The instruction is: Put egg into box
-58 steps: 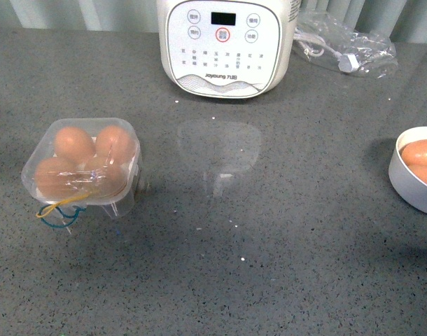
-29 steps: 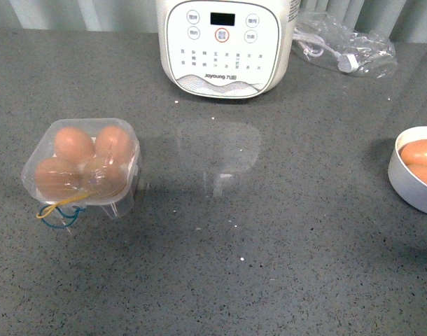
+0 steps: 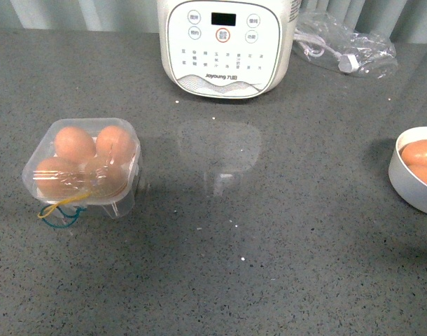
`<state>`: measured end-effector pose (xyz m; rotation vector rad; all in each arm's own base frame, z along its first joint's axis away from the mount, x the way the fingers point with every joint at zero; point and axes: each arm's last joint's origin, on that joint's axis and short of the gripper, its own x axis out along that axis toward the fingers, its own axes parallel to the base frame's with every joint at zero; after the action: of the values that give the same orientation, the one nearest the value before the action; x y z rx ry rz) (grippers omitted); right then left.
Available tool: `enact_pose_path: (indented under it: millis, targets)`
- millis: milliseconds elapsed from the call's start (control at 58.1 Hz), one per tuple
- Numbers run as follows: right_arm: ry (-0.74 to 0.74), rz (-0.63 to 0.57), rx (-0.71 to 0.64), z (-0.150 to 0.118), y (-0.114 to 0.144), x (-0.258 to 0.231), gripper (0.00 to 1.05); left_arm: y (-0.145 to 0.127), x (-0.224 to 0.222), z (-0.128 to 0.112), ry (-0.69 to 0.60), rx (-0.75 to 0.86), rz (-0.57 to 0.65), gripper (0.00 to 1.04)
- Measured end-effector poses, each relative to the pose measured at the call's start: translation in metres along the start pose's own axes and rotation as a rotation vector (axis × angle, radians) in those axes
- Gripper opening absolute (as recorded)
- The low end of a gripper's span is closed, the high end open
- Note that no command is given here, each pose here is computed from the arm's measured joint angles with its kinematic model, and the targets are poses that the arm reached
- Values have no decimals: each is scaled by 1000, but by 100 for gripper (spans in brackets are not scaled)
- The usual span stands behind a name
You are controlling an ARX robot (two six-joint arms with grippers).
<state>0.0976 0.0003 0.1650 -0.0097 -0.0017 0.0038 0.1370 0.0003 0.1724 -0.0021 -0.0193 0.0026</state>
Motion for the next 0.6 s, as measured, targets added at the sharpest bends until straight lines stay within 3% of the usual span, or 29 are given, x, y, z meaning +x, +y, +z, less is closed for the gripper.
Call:
enact_pose_path:
  millis: [603]
  targets:
    - [0, 0, 0, 0, 0, 0, 97, 0, -20, 5, -13, 0, -1, 4]
